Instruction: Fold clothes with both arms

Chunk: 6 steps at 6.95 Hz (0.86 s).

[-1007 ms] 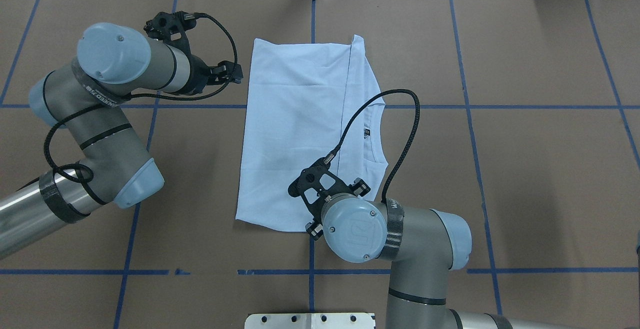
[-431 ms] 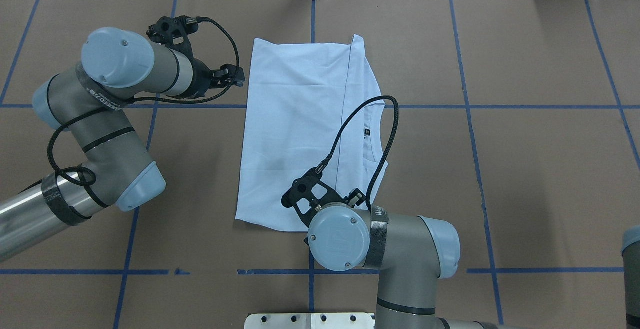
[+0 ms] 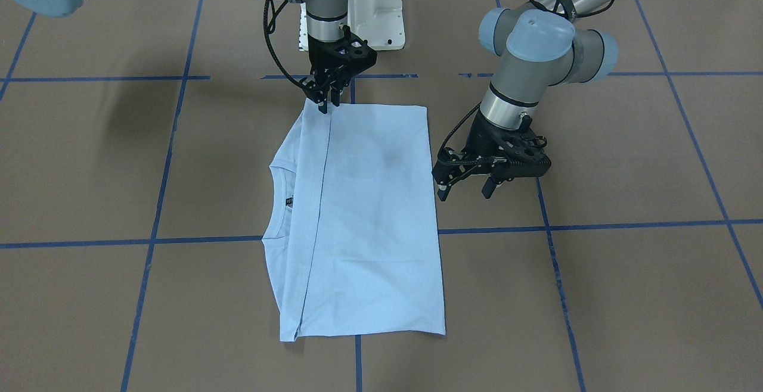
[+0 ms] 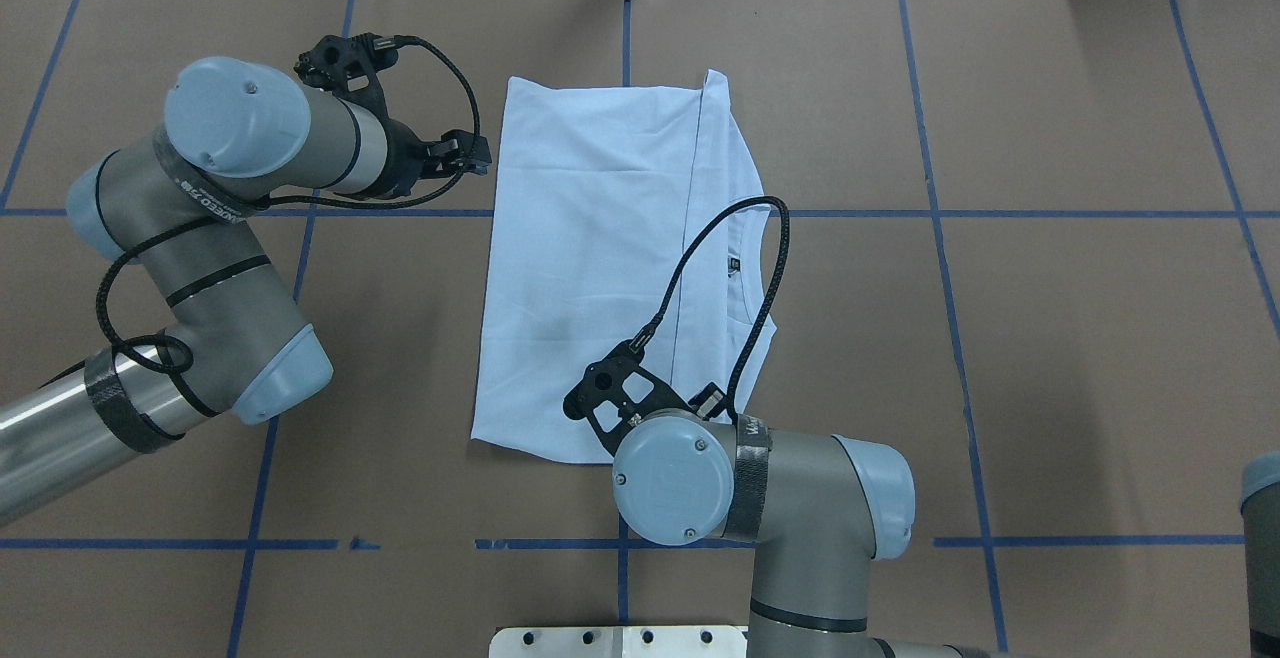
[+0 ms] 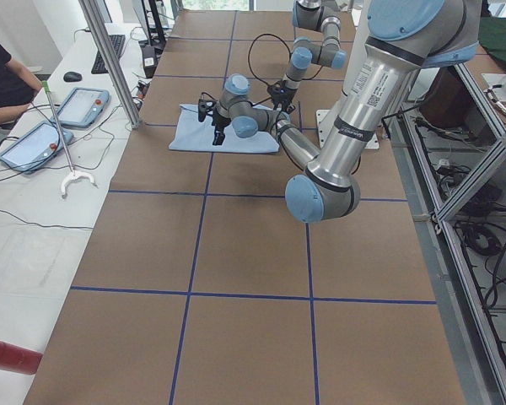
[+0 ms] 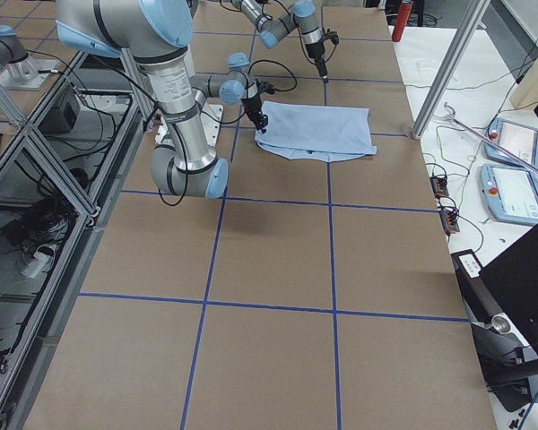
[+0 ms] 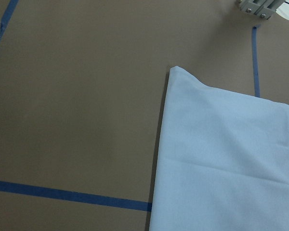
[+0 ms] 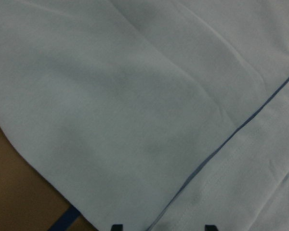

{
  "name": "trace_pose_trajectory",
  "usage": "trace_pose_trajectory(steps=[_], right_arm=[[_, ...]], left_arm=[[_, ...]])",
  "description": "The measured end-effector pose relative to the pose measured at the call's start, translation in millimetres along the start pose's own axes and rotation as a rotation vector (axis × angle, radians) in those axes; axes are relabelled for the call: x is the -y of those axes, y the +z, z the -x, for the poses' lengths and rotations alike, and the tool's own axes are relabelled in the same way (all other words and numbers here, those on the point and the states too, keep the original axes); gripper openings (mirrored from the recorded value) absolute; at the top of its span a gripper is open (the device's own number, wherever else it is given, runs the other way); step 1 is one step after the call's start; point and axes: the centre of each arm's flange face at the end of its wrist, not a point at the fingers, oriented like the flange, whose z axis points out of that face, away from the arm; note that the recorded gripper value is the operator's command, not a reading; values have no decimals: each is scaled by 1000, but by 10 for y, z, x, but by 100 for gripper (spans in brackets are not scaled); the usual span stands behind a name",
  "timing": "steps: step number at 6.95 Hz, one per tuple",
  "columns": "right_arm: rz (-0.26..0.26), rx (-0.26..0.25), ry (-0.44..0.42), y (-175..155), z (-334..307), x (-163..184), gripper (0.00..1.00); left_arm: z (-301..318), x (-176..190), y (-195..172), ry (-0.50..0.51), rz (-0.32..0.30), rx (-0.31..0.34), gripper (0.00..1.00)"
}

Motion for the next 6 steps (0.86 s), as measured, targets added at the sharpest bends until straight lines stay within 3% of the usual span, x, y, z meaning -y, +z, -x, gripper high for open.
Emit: trace_pose_trajectory(steps=[6], right_arm=[[-2,2,-6,-5,53,-13,43]], left_arm=[[-11,-17,4,2,2,-4,100]])
